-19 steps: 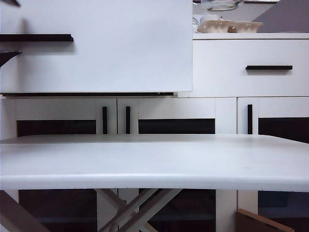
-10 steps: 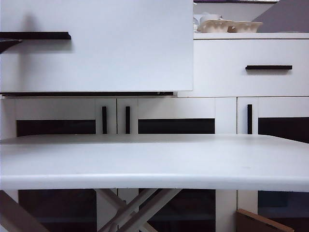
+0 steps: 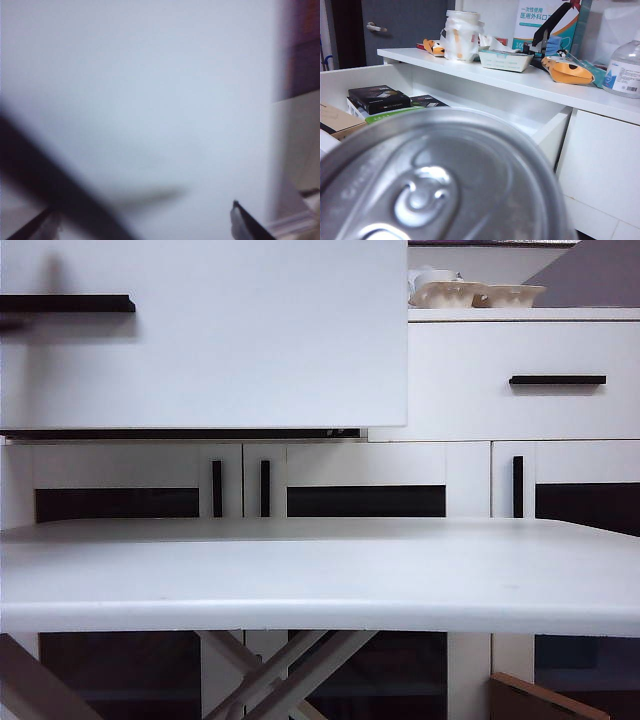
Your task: Pick up a can of beer from the white table, open the left drawer, place the beer inside the drawer, and finally close the drawer.
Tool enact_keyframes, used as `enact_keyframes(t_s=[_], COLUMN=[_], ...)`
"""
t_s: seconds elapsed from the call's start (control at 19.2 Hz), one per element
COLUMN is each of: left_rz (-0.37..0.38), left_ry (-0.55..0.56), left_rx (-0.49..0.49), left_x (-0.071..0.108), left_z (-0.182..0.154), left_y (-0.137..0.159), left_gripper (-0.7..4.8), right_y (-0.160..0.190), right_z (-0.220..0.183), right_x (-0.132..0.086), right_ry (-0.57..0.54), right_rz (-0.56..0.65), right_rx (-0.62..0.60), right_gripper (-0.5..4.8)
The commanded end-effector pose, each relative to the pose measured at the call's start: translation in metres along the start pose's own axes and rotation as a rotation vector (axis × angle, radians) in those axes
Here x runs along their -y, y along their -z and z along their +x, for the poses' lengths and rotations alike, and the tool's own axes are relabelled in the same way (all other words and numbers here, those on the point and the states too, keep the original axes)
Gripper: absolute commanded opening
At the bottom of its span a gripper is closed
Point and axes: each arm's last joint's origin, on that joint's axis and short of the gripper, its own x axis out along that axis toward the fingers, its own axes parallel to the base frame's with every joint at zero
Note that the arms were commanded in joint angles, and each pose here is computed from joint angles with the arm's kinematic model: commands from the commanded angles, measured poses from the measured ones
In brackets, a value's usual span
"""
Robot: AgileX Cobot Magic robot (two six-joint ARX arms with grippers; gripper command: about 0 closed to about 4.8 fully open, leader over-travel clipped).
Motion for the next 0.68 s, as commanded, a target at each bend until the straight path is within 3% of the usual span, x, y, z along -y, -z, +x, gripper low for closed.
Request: enact_keyframes(t_s=[0.05, 0.31, 0.57, 0.68], left_rz=[-0.014, -0.017, 0.038, 0.122], left_ry=[-0.047, -0.102, -0.003, 0.065], left_rx=[-0.028, -0.035, -0.014, -0.036], left_x=[-0.003, -0.001, 0.019, 0.032], left_z=[-0.003, -0.017, -0.037, -0.042], left_y=[0.002, 0.004, 0.003, 0.001], left_gripper=[4.79, 4.79, 4.79, 4.79], right_y=[-0.014, -0.014, -0.014, -0.015], right_z=[-0.003, -0.003, -0.003, -0.003], right_x=[0.0, 0.0, 0.0, 0.001], right_ry=[0.004, 0.004, 0.004, 0.004], right_rz=[-0.007, -0.007, -0.007, -0.007], right_rx=[0.089, 0.088, 0.089, 0.092], right_gripper=[1.56, 1.56, 1.56, 1.56])
